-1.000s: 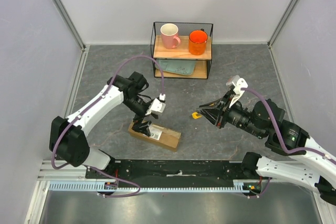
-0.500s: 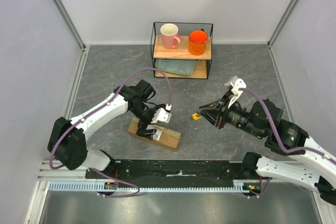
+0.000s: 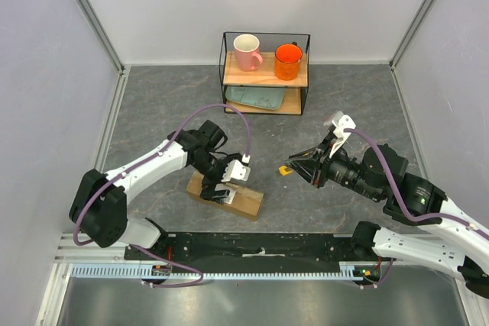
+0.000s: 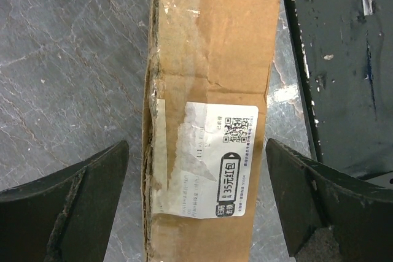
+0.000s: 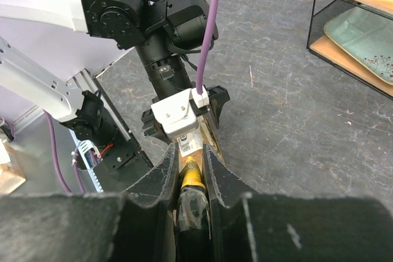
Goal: Unpack the express box
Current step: Adjust the express box at the center of the board.
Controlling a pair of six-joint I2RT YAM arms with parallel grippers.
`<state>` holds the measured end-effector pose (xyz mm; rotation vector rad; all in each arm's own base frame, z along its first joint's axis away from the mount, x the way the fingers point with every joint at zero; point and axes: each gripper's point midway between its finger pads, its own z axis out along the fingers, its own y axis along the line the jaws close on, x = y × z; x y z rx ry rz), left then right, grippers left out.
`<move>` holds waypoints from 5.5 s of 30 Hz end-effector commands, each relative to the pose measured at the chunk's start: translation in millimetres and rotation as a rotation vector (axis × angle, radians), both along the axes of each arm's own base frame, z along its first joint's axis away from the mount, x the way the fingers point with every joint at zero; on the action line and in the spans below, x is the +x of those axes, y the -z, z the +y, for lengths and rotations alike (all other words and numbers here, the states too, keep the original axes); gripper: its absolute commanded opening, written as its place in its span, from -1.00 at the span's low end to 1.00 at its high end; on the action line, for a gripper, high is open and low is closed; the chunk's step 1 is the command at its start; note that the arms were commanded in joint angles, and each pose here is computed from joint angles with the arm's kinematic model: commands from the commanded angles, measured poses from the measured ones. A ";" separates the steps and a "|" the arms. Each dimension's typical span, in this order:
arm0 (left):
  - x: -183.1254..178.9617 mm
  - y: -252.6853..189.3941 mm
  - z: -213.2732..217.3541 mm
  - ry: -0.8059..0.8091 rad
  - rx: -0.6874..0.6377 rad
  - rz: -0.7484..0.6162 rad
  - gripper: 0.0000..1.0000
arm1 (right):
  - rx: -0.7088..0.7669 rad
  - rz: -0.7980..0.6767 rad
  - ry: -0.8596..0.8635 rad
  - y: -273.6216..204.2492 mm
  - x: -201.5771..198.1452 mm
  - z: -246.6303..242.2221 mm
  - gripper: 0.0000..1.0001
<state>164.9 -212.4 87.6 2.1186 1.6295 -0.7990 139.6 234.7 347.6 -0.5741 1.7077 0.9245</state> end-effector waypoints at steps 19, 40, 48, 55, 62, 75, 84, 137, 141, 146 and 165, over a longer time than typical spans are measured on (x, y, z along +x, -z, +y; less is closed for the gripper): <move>4.0 25.4 1.1 -0.004 0.031 -0.007 0.99 | 0.012 0.006 -0.020 1.9 -0.1 7.3 -1.00; 61.1 -12.9 2.9 -0.109 0.040 -0.549 0.05 | -0.032 0.001 0.112 19.2 17.2 -9.6 -1.00; 83.8 -12.7 -24.1 -0.114 -0.109 -1.073 0.78 | -0.121 -0.014 0.174 36.8 31.8 -12.7 -1.00; 52.4 26.5 -14.8 -0.029 -0.062 -1.027 0.99 | -0.167 0.015 0.188 63.2 31.5 -17.1 -1.00; 27.2 3.1 -15.1 -0.162 0.025 -0.737 0.99 | -0.203 0.046 0.166 83.4 29.6 -12.0 -1.00; -75.2 -47.3 -28.7 -0.116 -0.012 -0.109 0.99 | -0.190 0.076 0.147 94.4 27.3 -4.9 -1.00; 71.4 -87.5 -26.2 -0.474 -0.112 -0.280 0.97 | -0.160 0.092 0.150 95.0 27.2 -1.8 -1.00; -2.1 -20.5 -11.8 -0.242 0.071 -0.201 0.99 | -0.156 0.119 0.117 106.7 20.1 0.5 -1.00; 8.8 -31.1 -20.5 -0.238 0.048 -0.239 0.99 | -0.161 0.090 0.113 109.0 20.5 -2.4 -1.00; 8.8 -26.5 -27.9 -0.197 0.062 -0.206 0.98 | -0.129 0.035 0.141 116.9 22.5 -12.2 -1.00; -6.4 -0.7 -44.9 0.003 0.096 0.001 0.99 | 0.108 0.291 0.519 146.4 53.8 -29.7 -0.99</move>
